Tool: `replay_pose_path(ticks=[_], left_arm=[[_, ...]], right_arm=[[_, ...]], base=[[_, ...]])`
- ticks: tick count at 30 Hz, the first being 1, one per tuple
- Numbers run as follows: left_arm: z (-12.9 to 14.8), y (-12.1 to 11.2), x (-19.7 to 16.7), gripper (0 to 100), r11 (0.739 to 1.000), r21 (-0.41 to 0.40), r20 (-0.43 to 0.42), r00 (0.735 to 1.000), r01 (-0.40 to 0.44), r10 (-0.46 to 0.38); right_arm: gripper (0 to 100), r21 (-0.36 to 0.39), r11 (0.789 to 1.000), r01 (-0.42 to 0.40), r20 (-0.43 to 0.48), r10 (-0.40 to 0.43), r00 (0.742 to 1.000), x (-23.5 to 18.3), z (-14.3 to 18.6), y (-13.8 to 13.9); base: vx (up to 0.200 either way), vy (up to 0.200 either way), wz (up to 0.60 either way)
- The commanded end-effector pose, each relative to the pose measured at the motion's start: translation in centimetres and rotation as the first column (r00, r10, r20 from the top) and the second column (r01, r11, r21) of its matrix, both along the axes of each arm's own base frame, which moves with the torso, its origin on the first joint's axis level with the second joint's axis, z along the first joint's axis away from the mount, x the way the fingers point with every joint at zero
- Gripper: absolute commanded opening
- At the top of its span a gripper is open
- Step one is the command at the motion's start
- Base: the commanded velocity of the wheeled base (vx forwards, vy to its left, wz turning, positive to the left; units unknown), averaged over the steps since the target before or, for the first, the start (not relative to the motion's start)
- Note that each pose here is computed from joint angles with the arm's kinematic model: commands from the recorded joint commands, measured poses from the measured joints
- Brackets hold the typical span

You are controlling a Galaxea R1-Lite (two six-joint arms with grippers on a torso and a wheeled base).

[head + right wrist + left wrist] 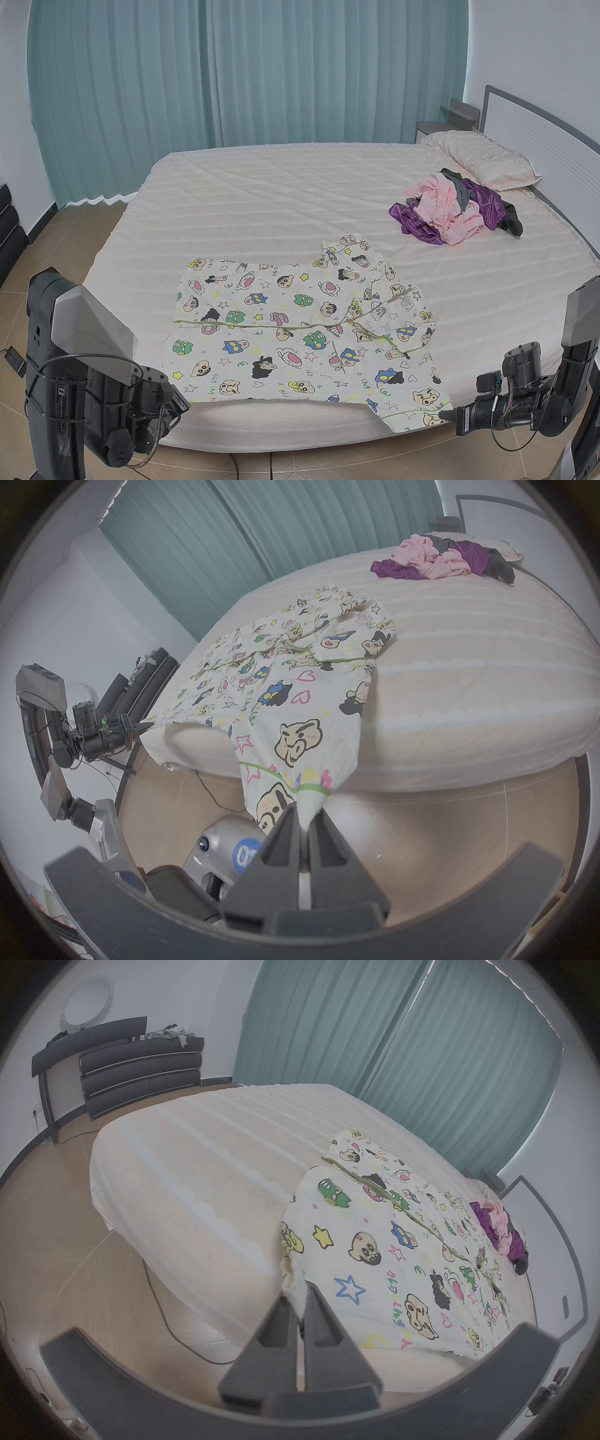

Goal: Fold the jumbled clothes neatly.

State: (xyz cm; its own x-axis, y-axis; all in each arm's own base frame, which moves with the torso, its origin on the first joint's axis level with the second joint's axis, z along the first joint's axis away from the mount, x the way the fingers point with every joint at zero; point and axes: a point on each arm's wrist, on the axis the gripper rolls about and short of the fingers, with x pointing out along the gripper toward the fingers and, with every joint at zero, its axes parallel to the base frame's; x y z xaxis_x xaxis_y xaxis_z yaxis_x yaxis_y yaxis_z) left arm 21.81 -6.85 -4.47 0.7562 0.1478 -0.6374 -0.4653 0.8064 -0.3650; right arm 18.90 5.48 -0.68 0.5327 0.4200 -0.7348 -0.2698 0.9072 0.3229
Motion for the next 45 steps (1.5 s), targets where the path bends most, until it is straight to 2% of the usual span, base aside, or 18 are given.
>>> replay_pose_path(ticks=[1, 4, 9, 16, 19, 25, 27, 34, 38, 43, 45], left_arm=[[0.2, 0.2, -0.9, 0, 1.0, 0.014, -0.022, 1.0, 0.009, -0.008], [0.3, 0.4, -1.6, 0, 0.999, 0.038, -0.048, 0.999, 0.023, -0.021], [0.6, 0.5, -1.5, 0, 0.997, 0.064, -0.039, 0.999, 0.032, -0.029], [3.2, 0.4, -1.7, 0, 0.991, 0.106, 0.014, 0.996, 0.083, -0.085], [2.9, 0.5, -2.6, 0, 0.976, 0.165, -0.097, 0.987, 0.141, -0.126], [2.5, 0.1, -3.8, 0, 0.958, 0.195, -0.21, 0.963, 0.211, -0.169], [2.1, 0.1, -4.4, 0, 0.947, 0.213, -0.274, 0.945, 0.241, -0.179], [1.7, 0.5, -5.6, 0, 0.922, 0.247, -0.399, 0.898, 0.298, -0.184], [1.8, 0.6, -6.0, 0, 0.916, 0.248, -0.43, 0.883, 0.314, -0.187], [2.4, 0.5, -5.7, 0, 0.922, 0.237, -0.397, 0.897, 0.305, -0.195], [3.1, 0.6, -5.1, 0, 0.93, 0.214, -0.361, 0.909, 0.299, -0.209]], right_arm=[[0, -0.004, 0.999, -0.033, 0.001, 0.033, 0.999, -1.0, 0.9, 0.5], [0, -0.018, 0.999, -0.033, -0.024, 0.033, 0.999, -1.4, 1.0, 0.4], [0, -0.042, 0.999, -0.03, -0.05, 0.028, 0.998, -1.9, 1.1, 0.3], [0, -0.042, 0.999, -0.031, -0.048, 0.029, 0.998, -2.6, 2.0, 0.1], [0, -0.046, 0.998, -0.032, -0.059, 0.029, 0.998, -2.7, 2.0, 0.1], [0, -0.06, 0.997, -0.037, -0.102, 0.031, 0.994, -3.2, 1.9, -0.1], [0, -0.064, 0.997, -0.046, -0.115, 0.038, 0.993, -3.5, 2.0, 0.0], [0, -0.088, 0.992, -0.088, -0.173, 0.072, 0.982, -4.7, 2.1, 0.3], [0, -0.13, 0.985, -0.111, -0.189, 0.085, 0.978, -5.1, 2.0, 0.7], [0, -0.114, 0.987, -0.109, -0.156, 0.09, 0.984, -4.9, 2.3, 0.9], [0, -0.092, 0.992, -0.089, -0.103, 0.08, 0.991, -4.2, 2.9, 1.1]], base=[[0.0, 0.0, 0.0], [0.0, 0.0, 0.0], [0.0, 0.0, 0.0], [0.0, 0.0, 0.0], [0.0, 0.0, 0.0], [0.0, 0.0, 0.0], [0.0, 0.0, 0.0], [0.0, 0.0, 0.0], [0.0, 0.0, 0.0], [0.0, 0.0, 0.0], [0.0, 0.0, 0.0]])
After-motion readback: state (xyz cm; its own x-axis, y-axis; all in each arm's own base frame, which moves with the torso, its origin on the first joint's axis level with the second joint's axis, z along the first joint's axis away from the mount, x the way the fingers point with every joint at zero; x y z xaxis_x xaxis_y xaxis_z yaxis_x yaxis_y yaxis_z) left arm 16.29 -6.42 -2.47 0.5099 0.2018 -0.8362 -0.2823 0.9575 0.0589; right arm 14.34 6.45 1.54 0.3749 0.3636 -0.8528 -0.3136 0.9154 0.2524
